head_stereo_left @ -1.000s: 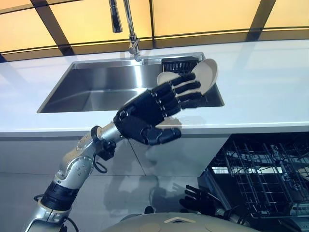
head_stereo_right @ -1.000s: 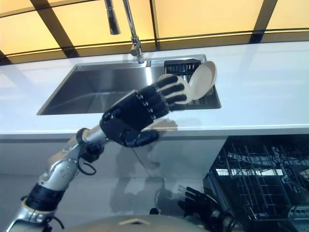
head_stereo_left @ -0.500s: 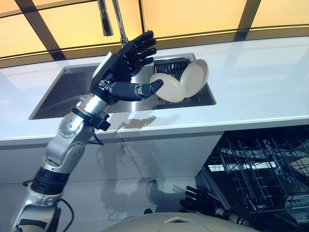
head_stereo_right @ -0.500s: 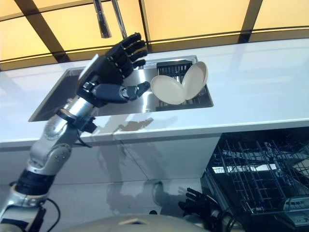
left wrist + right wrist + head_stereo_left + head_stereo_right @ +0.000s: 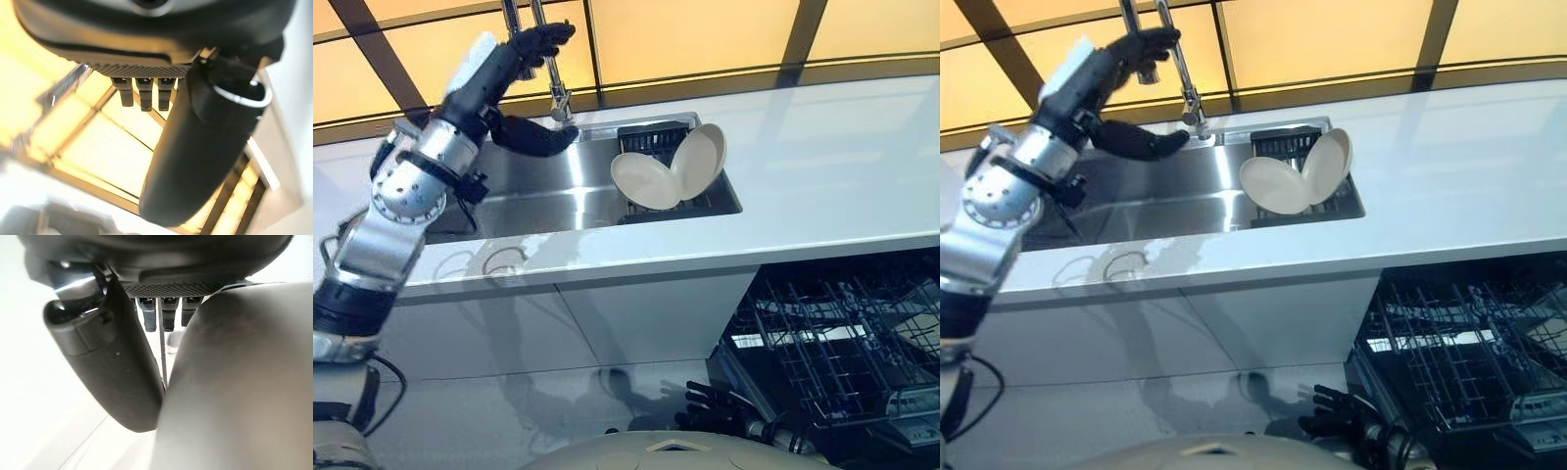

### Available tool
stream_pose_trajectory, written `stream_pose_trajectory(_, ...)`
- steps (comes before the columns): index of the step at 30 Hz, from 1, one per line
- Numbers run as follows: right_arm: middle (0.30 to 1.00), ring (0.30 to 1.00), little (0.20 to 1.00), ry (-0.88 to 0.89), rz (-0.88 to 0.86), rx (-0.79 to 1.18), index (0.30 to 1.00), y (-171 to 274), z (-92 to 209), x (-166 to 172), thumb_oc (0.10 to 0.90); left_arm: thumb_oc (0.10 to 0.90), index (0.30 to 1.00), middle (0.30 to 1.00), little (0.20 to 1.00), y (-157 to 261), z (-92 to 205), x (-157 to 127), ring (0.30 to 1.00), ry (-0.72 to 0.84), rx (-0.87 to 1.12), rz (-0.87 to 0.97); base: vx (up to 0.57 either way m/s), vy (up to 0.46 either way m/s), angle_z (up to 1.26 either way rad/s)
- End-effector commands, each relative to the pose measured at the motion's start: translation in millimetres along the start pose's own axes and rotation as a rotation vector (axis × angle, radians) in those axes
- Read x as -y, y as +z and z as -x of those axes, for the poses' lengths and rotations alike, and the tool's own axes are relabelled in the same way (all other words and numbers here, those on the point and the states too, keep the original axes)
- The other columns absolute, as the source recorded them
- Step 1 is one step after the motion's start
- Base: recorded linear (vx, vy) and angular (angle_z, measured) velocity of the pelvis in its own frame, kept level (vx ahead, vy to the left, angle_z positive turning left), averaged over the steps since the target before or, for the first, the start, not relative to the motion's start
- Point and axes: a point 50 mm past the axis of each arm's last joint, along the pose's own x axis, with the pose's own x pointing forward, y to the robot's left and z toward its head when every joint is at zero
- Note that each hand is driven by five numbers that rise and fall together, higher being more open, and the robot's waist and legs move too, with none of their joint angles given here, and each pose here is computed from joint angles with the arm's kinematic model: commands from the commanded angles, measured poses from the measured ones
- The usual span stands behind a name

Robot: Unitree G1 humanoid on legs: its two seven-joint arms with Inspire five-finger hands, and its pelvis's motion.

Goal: Pick up plates and place into dishwasher.

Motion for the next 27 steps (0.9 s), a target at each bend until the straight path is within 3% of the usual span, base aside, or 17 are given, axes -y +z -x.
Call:
stream_pose_trajectory(1,0.9,0.9,0.9,0.083,0.045,0.038,0.9,14.8,-10.8,-17.9,0.8,0.8,0.9,0.9,0.9,51.7,-20.3,-52.2,0.9,0.203,0.234,-0.189,0.01,-0.013,-0.06)
stream_pose_trajectory(7,0.9,0.9,0.9,0.078,0.103,0.025,0.9,13.2,-9.3,-16.1,0.8,0.8,0.9,0.9,0.9,51.5,-36.6,-56.9,0.9,0.098,0.15,-0.323,0.02,-0.012,-0.07)
stream_pose_trajectory(14,0.9,0.9,0.9,0.062,0.258,0.007,0.9,20.2,-10.3,-16.0,0.8,0.8,0.9,0.9,0.9,44.1,-47.8,-48.8,0.9,0.007,0.094,-0.3,0.01,-0.01,-0.07)
stream_pose_trajectory(27,0.9,0.9,0.9,0.023,0.318,0.003,0.9,23.1,-6.7,-7.9,0.8,0.8,0.9,0.9,0.9,16.4,-60.0,-31.0,0.9,-0.072,-0.021,-0.3,0.02,0.009,-0.04)
